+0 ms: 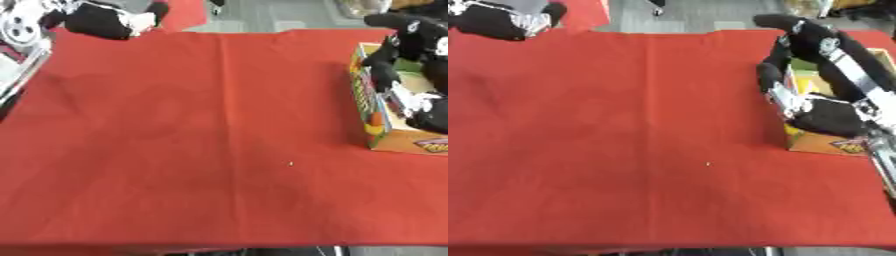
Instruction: Pick up the objects with one hand, pass them to the other hand, and then place them into the box on the other side of the table.
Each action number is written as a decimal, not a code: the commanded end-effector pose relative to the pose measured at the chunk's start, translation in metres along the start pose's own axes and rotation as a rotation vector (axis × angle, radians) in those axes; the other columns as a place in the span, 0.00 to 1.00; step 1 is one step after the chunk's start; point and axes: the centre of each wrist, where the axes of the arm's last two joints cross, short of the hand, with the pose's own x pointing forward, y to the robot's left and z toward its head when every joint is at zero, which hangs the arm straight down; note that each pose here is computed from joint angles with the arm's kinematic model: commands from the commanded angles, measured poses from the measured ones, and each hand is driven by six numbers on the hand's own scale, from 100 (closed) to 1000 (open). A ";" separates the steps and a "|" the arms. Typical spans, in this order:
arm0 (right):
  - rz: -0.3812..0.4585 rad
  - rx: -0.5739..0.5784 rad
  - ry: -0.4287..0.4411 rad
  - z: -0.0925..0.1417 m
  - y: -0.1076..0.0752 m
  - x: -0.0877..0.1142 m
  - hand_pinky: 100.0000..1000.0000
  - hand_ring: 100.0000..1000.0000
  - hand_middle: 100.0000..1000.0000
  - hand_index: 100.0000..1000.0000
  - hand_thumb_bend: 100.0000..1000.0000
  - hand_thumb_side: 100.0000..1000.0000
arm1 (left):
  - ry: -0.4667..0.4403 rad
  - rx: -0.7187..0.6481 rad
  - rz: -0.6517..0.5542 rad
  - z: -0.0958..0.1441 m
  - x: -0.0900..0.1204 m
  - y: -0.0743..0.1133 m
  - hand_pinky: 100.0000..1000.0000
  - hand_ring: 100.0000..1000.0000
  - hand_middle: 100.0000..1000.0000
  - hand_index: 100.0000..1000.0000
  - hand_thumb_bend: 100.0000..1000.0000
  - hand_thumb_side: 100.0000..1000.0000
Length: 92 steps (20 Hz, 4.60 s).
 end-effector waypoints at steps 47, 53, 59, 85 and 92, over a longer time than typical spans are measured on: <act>0.636 0.018 -0.100 -0.035 0.052 0.002 0.62 0.29 0.28 0.93 0.16 0.18 | 0.048 -0.373 0.347 -0.021 0.031 -0.034 0.71 0.50 0.38 0.53 0.08 0.04; 0.607 0.017 -0.078 -0.032 0.047 0.007 0.61 0.29 0.27 0.94 0.12 0.22 | 0.069 -0.385 0.332 -0.022 0.019 -0.033 0.71 0.50 0.38 0.53 0.08 0.04; 0.575 -0.003 -0.063 -0.030 0.045 0.010 0.61 0.28 0.27 0.93 0.09 0.24 | 0.076 -0.392 0.336 -0.022 0.010 -0.030 0.71 0.50 0.38 0.53 0.07 0.04; 0.495 0.038 -0.163 -0.045 0.050 0.031 0.61 0.28 0.27 0.94 0.02 0.24 | 0.015 -0.493 0.380 -0.033 0.025 -0.043 0.73 0.51 0.39 0.54 0.00 0.07; 0.481 0.071 -0.185 -0.045 0.050 0.032 0.61 0.28 0.27 0.94 0.01 0.24 | -0.006 -0.482 0.375 -0.036 0.030 -0.042 0.73 0.51 0.39 0.54 0.00 0.07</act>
